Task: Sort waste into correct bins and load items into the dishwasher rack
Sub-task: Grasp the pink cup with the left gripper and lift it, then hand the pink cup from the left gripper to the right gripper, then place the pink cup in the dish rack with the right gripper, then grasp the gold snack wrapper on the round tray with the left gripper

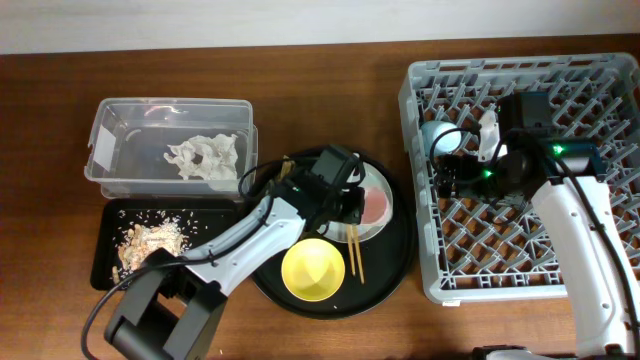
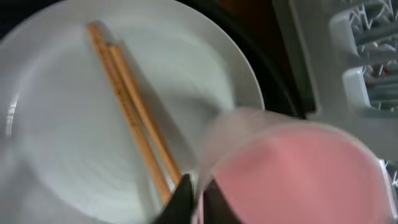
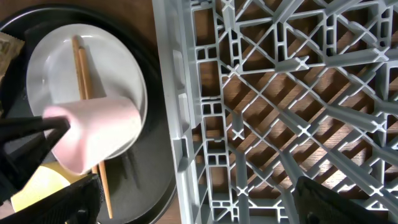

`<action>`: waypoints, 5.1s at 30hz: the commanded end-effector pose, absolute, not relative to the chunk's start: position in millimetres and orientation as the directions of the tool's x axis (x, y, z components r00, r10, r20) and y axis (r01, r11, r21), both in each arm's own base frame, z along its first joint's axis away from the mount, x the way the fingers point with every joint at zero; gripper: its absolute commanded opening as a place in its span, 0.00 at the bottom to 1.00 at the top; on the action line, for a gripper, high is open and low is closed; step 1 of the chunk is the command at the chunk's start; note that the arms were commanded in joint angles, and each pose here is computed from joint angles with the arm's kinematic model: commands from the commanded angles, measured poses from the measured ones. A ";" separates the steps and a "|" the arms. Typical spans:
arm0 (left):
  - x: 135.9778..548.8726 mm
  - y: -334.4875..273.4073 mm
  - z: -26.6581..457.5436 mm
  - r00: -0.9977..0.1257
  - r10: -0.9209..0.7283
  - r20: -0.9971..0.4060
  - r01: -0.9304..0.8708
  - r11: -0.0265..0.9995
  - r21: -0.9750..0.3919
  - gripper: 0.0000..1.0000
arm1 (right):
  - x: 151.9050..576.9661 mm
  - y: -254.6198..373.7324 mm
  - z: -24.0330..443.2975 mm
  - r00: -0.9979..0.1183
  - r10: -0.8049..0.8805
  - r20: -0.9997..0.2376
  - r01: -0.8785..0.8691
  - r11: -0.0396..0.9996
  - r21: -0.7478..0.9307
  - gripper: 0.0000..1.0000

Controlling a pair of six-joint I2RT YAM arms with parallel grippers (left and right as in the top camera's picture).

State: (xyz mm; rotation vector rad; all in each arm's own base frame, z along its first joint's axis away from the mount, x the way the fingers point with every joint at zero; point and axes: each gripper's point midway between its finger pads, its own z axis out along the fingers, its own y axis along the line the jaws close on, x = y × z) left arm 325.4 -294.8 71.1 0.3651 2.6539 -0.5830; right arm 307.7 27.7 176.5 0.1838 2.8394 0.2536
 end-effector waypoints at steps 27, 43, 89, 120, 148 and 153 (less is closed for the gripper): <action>310.4 -216.7 337.9 -0.831 0.072 -0.552 0.556 0.058 -0.829 0.01 | 272.4 160.6 347.7 -0.659 -0.167 -0.734 -0.739 0.326 0.590 0.99; 300.6 -263.1 324.2 -0.794 0.135 -0.593 0.607 0.126 -0.785 0.00 | 248.9 200.9 355.3 -0.600 -0.238 -0.764 -0.800 0.178 0.573 0.88; 366.8 -178.1 212.8 -0.864 -0.016 -0.503 0.247 0.857 -0.452 0.46 | 263.7 13.0 185.5 -0.986 0.126 -0.108 0.138 0.983 -0.118 0.54; 374.9 -150.0 201.7 -0.854 -0.033 -0.518 0.156 0.935 -0.318 0.46 | 265.5 18.8 129.2 -0.989 0.125 -0.082 0.133 0.987 -0.093 0.99; 368.6 -129.0 47.0 -0.941 0.157 -0.301 0.130 0.986 0.107 0.47 | 287.8 44.6 185.6 -0.978 0.119 -0.170 0.110 0.992 0.062 0.99; 367.8 -129.1 22.7 -0.953 0.162 -0.255 0.136 0.984 0.118 0.47 | 292.3 70.5 189.5 -0.982 0.044 -0.182 0.008 0.981 0.196 0.99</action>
